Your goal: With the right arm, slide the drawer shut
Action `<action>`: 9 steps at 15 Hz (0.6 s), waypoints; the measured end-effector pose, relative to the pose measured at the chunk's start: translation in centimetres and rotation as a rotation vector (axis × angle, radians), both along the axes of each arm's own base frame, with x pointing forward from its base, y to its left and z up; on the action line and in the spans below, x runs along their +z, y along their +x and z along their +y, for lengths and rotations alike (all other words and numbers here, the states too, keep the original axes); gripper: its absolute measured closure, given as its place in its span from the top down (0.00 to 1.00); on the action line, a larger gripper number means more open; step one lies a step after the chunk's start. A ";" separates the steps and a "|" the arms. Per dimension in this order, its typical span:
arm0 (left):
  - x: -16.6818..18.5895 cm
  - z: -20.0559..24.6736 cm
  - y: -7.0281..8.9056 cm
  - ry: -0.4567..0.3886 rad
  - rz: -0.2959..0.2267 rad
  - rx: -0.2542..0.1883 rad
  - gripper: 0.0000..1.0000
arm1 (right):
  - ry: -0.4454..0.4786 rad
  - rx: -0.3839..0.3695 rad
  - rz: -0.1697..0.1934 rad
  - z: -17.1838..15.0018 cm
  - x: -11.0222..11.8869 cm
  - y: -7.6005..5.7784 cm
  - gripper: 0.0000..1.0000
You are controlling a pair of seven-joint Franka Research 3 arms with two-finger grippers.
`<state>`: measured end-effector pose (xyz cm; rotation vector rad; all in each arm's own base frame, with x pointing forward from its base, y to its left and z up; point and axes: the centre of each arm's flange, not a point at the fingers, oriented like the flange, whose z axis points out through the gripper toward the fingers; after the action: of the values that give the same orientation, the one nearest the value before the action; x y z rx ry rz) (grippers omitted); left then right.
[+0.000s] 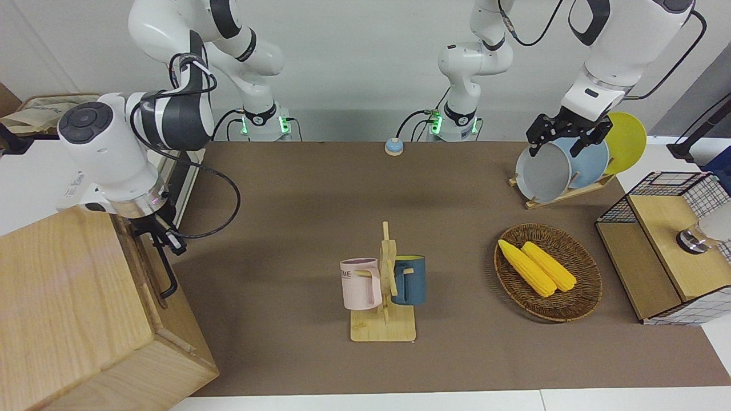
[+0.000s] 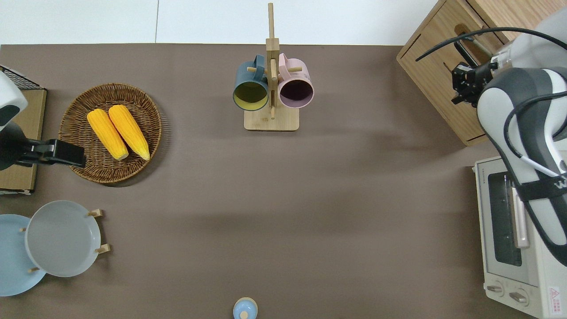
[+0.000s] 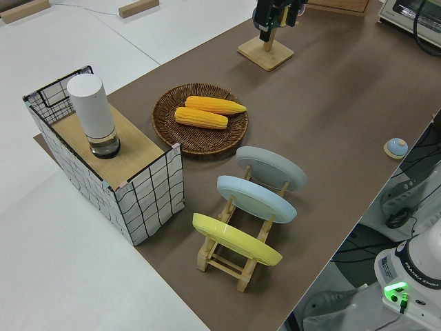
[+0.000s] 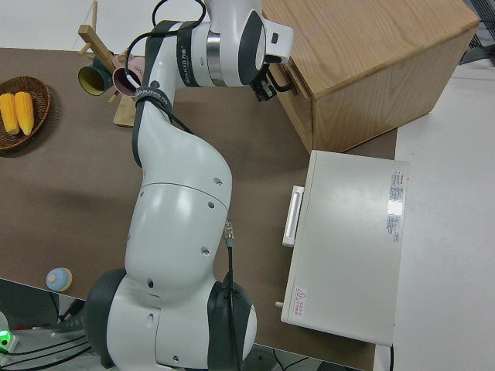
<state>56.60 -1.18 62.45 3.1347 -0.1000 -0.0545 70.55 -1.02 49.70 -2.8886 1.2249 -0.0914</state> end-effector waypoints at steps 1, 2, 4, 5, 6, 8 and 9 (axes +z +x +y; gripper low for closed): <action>0.0 0.0 0.0 0.000 0.000 0.000 1.00 | 0.000 0.017 -0.004 1.2 0.2 0.0 0.01; 0.0 0.0 0.0 0.000 0.000 0.000 1.00 | 0.000 0.038 -0.010 2.7 0.6 0.0 0.01; 0.0 0.0 0.0 0.000 0.000 0.000 1.00 | -0.004 0.078 -0.018 5.3 1.4 -0.4 0.01; 0.0 0.0 0.0 0.000 0.000 0.000 1.00 | -0.008 0.107 -0.020 6.7 2.0 -0.9 0.01; 0.0 0.0 0.0 0.000 0.000 0.000 1.00 | -0.013 0.139 -0.018 7.9 2.6 -1.5 0.01; 0.0 0.0 0.0 0.000 0.000 0.000 1.00 | -0.033 0.244 0.007 10.1 4.1 -3.5 0.01; 0.0 0.0 0.0 0.000 0.000 0.000 1.00 | -0.043 0.303 0.026 10.9 4.8 -4.6 0.01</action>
<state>56.60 -1.18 62.45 3.1347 -0.1000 -0.0545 65.91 9.90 54.48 -3.0809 0.7831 -0.0800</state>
